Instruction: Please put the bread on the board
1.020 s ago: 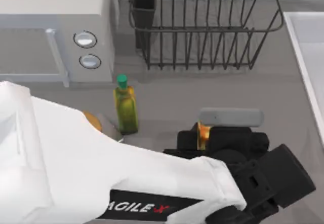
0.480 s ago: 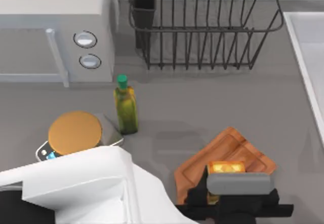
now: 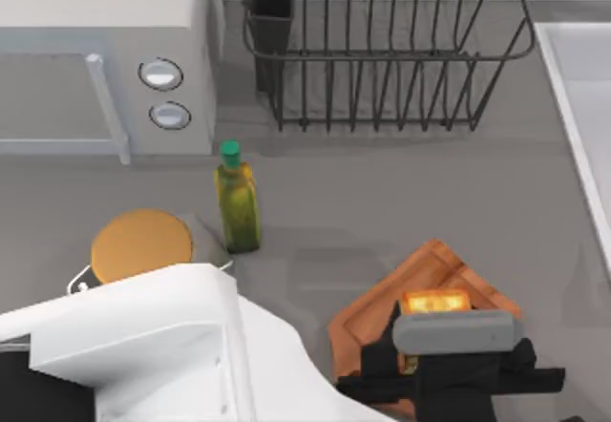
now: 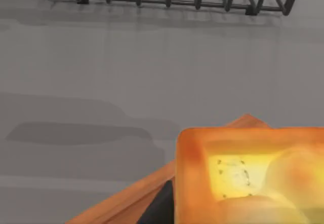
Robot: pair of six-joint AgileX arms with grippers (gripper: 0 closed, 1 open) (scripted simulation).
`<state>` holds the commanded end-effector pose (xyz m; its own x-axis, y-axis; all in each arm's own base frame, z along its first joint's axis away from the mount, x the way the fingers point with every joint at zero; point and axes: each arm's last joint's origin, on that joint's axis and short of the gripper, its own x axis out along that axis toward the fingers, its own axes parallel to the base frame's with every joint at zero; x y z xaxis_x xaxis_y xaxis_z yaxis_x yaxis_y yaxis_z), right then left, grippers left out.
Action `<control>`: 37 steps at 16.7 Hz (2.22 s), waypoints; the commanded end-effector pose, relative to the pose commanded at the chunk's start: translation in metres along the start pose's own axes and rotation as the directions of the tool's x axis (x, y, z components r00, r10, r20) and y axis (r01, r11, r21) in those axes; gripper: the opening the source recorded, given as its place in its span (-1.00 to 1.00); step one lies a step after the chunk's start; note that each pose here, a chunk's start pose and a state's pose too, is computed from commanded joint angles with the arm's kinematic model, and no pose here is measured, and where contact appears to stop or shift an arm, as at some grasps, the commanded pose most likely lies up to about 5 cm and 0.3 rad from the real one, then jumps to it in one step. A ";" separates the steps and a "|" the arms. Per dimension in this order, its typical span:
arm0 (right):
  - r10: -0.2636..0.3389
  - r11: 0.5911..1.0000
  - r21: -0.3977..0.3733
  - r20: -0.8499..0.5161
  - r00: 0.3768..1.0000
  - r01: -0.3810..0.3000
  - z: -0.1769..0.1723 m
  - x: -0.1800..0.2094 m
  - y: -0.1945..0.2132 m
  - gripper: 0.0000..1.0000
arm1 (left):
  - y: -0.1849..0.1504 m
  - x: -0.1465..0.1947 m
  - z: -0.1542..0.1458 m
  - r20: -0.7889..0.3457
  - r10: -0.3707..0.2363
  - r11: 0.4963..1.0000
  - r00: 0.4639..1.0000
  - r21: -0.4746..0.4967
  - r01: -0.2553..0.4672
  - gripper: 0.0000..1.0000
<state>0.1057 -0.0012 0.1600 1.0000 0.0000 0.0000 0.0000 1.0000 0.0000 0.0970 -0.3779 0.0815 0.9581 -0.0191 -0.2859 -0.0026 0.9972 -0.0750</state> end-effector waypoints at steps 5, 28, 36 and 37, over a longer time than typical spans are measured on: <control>0.000 1.000 0.000 0.000 1.000 0.000 0.000 0.000 0.000 1.00 | -0.007 0.014 0.013 0.019 -0.009 0.997 1.000 -0.081 0.011 -1.00; 0.000 1.000 0.000 0.000 1.000 0.000 0.000 0.000 0.000 1.00 | 0.009 0.038 -0.024 -0.010 0.010 0.996 1.000 0.083 -0.009 0.21; 0.000 1.000 0.000 0.000 1.000 0.000 0.000 0.000 0.000 1.00 | 0.009 0.038 -0.024 -0.010 0.010 0.996 1.000 0.083 -0.009 1.00; 0.000 1.000 0.000 0.000 1.000 0.000 0.000 0.000 0.000 1.00 | 0.009 0.038 -0.024 -0.010 0.010 0.996 1.000 0.083 -0.009 1.00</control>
<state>0.1057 -0.0012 0.1600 1.0000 0.0000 0.0000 0.0000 1.0000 0.0000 0.1263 -0.3711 0.0468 0.9551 -0.0096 -0.2962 0.0124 0.9999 0.0077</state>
